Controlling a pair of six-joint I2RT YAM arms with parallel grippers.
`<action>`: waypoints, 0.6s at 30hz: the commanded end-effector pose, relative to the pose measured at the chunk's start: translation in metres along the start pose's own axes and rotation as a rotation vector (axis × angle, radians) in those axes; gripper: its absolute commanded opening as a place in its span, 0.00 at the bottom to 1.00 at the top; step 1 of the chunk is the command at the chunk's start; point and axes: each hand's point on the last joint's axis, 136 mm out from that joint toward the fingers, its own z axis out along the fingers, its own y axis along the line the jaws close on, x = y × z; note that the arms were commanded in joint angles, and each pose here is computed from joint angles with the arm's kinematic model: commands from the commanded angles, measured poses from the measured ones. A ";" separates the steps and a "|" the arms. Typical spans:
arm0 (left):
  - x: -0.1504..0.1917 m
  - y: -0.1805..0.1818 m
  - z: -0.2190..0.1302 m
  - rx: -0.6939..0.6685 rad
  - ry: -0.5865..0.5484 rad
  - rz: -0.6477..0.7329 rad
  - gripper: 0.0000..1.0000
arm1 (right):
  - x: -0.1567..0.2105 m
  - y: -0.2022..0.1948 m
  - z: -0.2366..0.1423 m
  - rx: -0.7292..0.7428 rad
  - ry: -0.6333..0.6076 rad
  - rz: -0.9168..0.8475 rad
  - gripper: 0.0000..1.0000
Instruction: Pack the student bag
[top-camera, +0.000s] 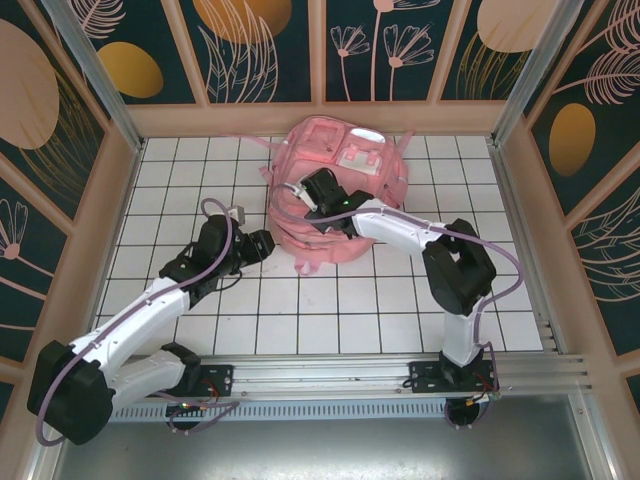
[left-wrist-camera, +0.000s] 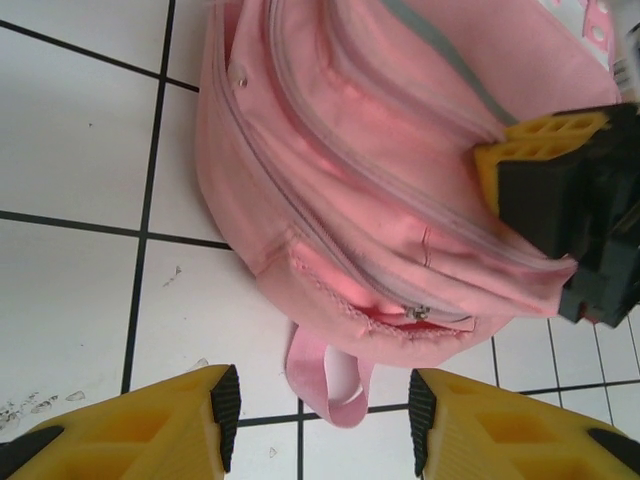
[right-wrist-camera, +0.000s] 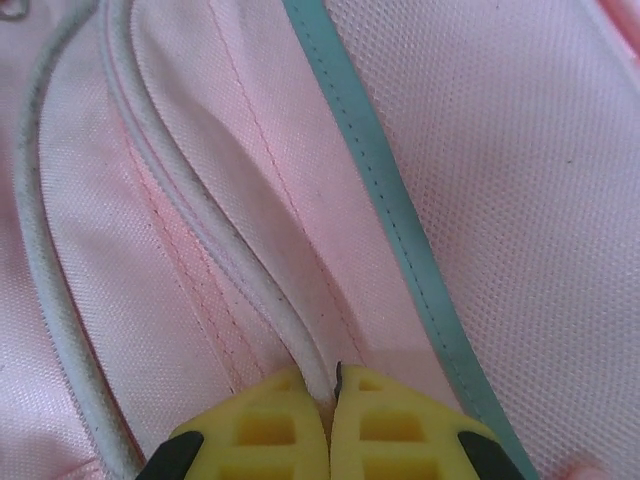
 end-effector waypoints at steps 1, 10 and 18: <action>0.000 -0.004 0.006 0.027 0.008 0.028 0.50 | -0.052 -0.050 -0.050 0.063 -0.182 0.153 0.00; 0.003 -0.023 0.030 0.094 0.080 0.105 0.49 | -0.082 -0.079 -0.100 -0.192 -0.336 0.393 0.00; -0.010 -0.050 0.045 0.096 0.032 0.242 0.48 | -0.087 -0.077 -0.108 -0.270 -0.347 0.426 0.00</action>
